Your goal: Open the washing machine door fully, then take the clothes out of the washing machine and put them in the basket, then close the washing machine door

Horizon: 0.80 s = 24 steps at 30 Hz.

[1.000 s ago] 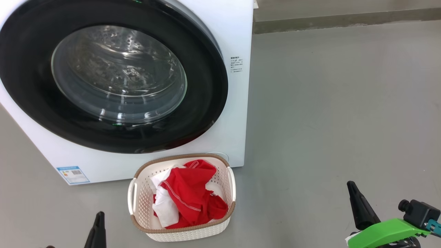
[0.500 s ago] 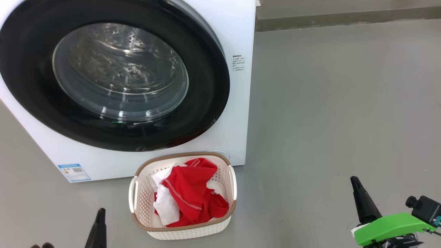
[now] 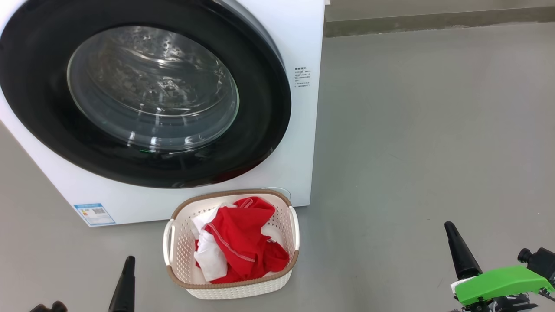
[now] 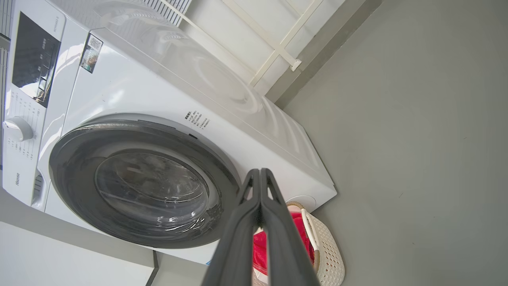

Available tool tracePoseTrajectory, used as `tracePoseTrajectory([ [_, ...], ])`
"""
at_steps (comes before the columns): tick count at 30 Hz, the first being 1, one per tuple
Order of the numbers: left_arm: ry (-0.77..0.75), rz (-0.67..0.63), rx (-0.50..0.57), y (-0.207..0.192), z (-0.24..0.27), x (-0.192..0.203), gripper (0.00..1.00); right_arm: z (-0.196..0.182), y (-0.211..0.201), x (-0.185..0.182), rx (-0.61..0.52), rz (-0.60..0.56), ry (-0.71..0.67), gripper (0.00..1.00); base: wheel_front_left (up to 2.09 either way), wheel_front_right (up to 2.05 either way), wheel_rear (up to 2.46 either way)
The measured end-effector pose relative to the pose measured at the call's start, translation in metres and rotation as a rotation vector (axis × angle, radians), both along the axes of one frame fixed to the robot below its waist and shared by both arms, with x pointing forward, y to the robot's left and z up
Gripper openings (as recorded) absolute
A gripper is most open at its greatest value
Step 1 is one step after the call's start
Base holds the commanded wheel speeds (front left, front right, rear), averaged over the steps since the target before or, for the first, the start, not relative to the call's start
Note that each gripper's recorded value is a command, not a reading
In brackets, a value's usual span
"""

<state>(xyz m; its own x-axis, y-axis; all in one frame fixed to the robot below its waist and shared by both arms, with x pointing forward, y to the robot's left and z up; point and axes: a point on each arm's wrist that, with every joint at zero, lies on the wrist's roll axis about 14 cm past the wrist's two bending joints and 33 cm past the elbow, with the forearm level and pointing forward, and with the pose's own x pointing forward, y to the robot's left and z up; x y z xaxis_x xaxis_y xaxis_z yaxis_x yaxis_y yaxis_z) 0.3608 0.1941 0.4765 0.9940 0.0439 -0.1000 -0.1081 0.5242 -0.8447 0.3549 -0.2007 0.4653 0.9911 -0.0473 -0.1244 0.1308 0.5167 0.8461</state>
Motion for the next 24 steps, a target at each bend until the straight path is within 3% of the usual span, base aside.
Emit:
tracePoseTrajectory([
  [24, 0.011, 0.003, -0.268, -0.0019, -0.0033, 0.0054, 0.00, 0.0043, -0.0020, 0.0092, 0.262, -0.021, -0.016, 0.00, 0.00, 0.00, 0.00],
])
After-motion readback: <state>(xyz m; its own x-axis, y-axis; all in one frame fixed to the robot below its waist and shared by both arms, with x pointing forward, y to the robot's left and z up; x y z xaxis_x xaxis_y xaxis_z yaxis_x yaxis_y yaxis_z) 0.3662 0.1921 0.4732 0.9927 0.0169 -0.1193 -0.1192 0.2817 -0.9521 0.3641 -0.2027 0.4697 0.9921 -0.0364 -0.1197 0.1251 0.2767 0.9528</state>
